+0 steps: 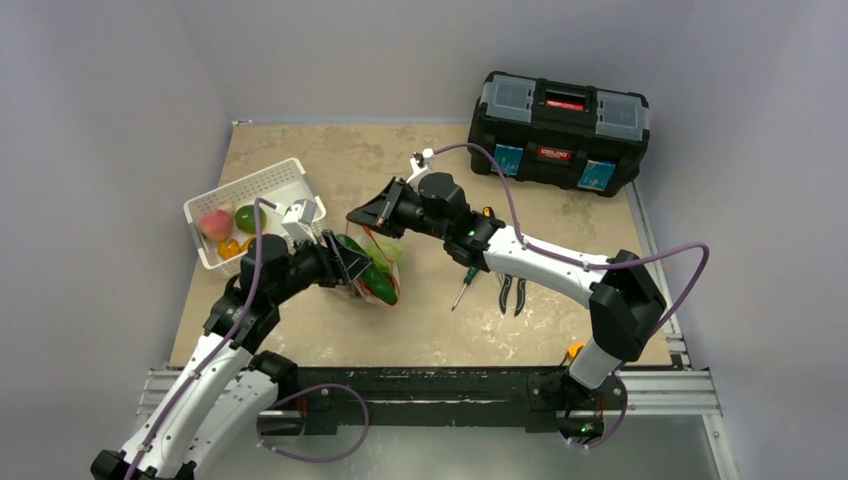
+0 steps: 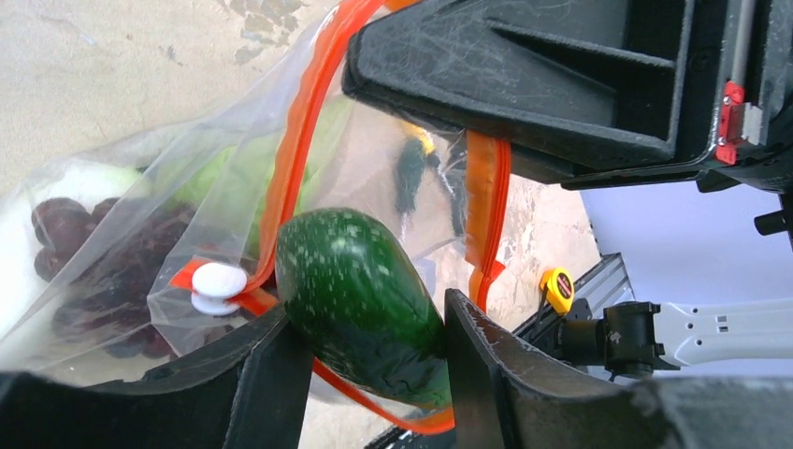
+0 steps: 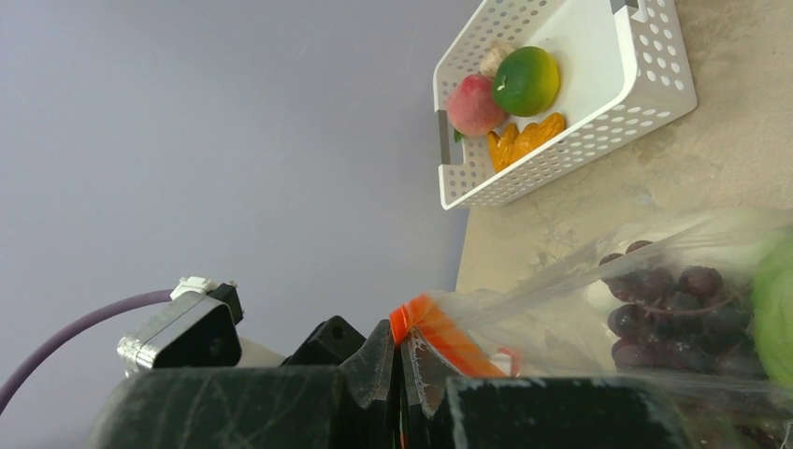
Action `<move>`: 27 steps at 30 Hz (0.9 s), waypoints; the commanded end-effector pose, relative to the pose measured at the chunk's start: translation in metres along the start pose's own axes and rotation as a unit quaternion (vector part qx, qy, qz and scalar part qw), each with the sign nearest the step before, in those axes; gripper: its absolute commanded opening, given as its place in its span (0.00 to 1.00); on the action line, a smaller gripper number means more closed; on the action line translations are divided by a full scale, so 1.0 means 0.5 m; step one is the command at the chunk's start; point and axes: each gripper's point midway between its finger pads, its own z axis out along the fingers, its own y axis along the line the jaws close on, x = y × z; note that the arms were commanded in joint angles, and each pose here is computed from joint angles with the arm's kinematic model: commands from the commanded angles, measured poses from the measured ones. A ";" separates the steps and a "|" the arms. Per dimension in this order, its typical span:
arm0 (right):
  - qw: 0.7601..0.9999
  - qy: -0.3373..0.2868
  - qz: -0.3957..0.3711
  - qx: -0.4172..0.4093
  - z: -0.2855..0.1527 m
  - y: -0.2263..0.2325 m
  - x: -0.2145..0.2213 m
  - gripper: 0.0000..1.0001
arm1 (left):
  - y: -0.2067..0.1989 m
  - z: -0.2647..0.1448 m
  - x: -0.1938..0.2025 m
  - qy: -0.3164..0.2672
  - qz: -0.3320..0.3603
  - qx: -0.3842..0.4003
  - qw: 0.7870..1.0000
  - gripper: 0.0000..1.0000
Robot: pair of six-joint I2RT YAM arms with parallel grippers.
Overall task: Place the food in the zip-top bag and seal the zipper
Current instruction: Place the fake vegetable in the zipper food storage bag, then adjust the zipper food storage bag at the center of the board.
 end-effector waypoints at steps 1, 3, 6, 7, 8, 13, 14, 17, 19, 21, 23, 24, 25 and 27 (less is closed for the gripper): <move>0.995 -0.033 -0.009 -0.096 -0.040 0.131 -0.041 0.00 | -0.012 -0.021 -0.009 0.008 0.006 -0.009 1.000 0.53; 0.995 -0.033 -0.008 -0.093 -0.039 0.126 -0.042 0.00 | -0.008 -0.031 -0.007 0.016 0.007 -0.022 1.000 0.60; 0.995 -0.032 -0.008 -0.091 -0.036 0.120 -0.043 0.00 | -0.003 -0.047 -0.004 0.034 0.007 -0.045 0.998 0.65; 0.995 -0.031 -0.008 -0.090 -0.036 0.119 -0.042 0.00 | -0.005 -0.054 -0.006 0.038 0.008 -0.050 0.998 0.67; 0.995 -0.030 -0.009 -0.091 -0.034 0.118 -0.041 0.00 | -0.002 -0.059 -0.005 0.042 0.008 -0.058 0.997 0.67; 0.996 -0.023 -0.009 -0.091 -0.029 0.113 -0.037 0.00 | 0.004 -0.091 -0.015 0.041 0.021 -0.088 0.995 0.68; 0.996 -0.022 -0.009 -0.091 -0.029 0.113 -0.036 0.00 | 0.008 -0.099 -0.018 0.037 0.025 -0.096 0.994 0.68; 0.995 -0.022 -0.011 -0.092 -0.032 0.115 -0.036 0.00 | 0.026 -0.119 -0.018 0.030 0.034 -0.121 0.992 0.66; 0.995 -0.023 -0.014 -0.093 -0.034 0.117 -0.038 0.00 | 0.031 -0.129 -0.015 0.026 0.036 -0.128 0.991 0.61; 0.995 -0.023 -0.016 -0.093 -0.035 0.117 -0.039 0.00 | 0.038 -0.131 -0.010 0.022 0.031 -0.132 0.991 0.55; 0.995 -0.023 -0.016 -0.094 -0.038 0.120 -0.039 0.00 | 0.049 -0.128 -0.003 0.022 0.021 -0.142 0.989 0.48; 0.995 -0.022 -0.016 -0.096 -0.038 0.121 -0.038 0.00 | 0.053 -0.125 -0.001 0.022 0.017 -0.145 0.989 0.44; 0.995 -0.022 -0.017 -0.097 -0.040 0.123 -0.038 0.00 | 0.056 -0.119 0.004 0.026 0.013 -0.145 0.989 0.40; 0.995 -0.021 -0.017 -0.098 -0.041 0.125 -0.038 0.00 | 0.063 -0.106 0.012 0.034 0.007 -0.147 0.989 0.37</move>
